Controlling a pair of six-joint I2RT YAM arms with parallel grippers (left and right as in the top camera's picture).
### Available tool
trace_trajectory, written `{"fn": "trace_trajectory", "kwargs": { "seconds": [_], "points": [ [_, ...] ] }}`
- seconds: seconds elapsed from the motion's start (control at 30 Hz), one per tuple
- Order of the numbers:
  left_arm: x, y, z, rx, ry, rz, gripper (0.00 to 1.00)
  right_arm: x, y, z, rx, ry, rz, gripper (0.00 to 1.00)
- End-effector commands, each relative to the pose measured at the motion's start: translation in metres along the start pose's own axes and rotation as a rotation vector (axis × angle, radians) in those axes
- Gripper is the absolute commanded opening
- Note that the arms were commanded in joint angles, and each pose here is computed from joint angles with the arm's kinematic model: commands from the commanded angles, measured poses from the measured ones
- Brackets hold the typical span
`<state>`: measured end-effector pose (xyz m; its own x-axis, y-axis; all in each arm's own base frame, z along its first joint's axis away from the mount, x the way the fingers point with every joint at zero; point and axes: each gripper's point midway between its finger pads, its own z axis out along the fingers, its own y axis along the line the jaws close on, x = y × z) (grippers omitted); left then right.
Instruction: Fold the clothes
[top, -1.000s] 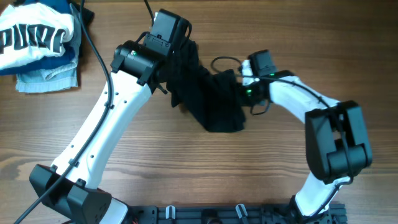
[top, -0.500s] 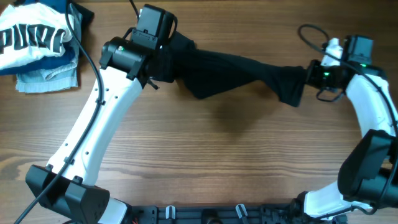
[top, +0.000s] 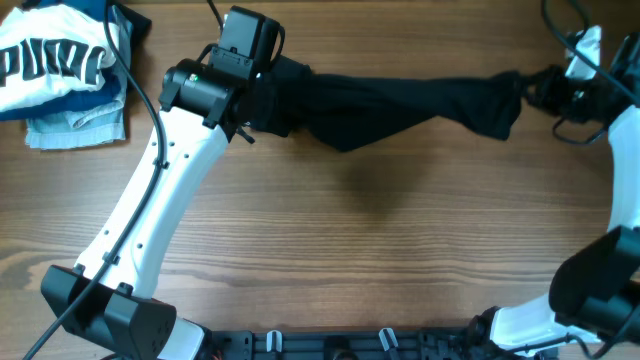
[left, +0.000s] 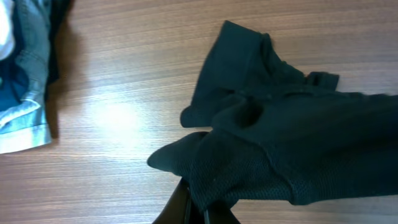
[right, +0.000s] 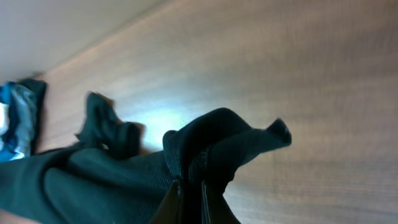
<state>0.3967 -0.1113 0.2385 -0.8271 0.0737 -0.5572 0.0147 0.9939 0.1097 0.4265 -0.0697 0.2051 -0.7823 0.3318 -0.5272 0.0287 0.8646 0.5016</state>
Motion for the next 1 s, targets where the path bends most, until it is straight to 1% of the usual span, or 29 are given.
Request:
{"fn": "trace_trajectory", "kwargs": {
  "seconds": [0.0, 0.1, 0.17, 0.23, 0.27, 0.33, 0.4, 0.5, 0.67, 0.8, 0.87, 0.97],
  "points": [
    [-0.028, 0.039, -0.035, -0.138, -0.140, -0.075, 0.04, -0.033, 0.027, -0.054, 0.033, -0.139, -0.106, 0.04],
    [-0.051, 0.050, -0.089, -0.100, -0.283, -0.170, 0.04, -0.032, 0.036, -0.077, 0.076, -0.158, -0.115, 0.04],
    [-0.062, 0.059, -0.134, -0.054, -0.391, -0.250, 0.04, -0.026, 0.043, -0.091, 0.093, -0.163, -0.115, 0.04],
    [-0.061, 0.064, -0.168, -0.027, -0.465, -0.265, 0.04, -0.018, 0.046, -0.105, 0.129, -0.164, -0.086, 0.04],
    [-0.057, 0.069, -0.184, -0.036, -0.500, -0.271, 0.04, -0.015, 0.047, -0.111, 0.151, -0.169, -0.085, 0.04],
    [-0.050, 0.081, -0.208, -0.081, -0.551, -0.282, 0.04, -0.010, 0.041, -0.122, 0.223, -0.180, -0.058, 0.04],
    [-0.045, 0.092, -0.220, -0.128, -0.581, -0.295, 0.04, -0.006, 0.035, -0.126, 0.269, -0.173, -0.042, 0.04],
    [-0.043, 0.092, -0.216, -0.144, -0.561, -0.285, 0.04, 0.005, 0.032, -0.123, 0.272, -0.124, -0.013, 0.04],
    [-0.039, 0.077, -0.172, -0.192, -0.429, -0.210, 0.04, 0.033, 0.022, -0.099, 0.266, 0.019, 0.039, 0.04],
    [-0.039, 0.061, -0.130, -0.233, -0.324, -0.151, 0.04, 0.064, 0.007, -0.062, 0.254, 0.160, 0.085, 0.04],
    [-0.036, 0.049, -0.097, -0.258, -0.243, -0.104, 0.04, 0.089, -0.006, -0.028, 0.244, 0.258, 0.111, 0.05],
    [-0.029, 0.036, -0.062, -0.272, -0.153, -0.063, 0.04, 0.118, -0.019, 0.000, 0.240, 0.364, 0.146, 0.04]
  ]
}}
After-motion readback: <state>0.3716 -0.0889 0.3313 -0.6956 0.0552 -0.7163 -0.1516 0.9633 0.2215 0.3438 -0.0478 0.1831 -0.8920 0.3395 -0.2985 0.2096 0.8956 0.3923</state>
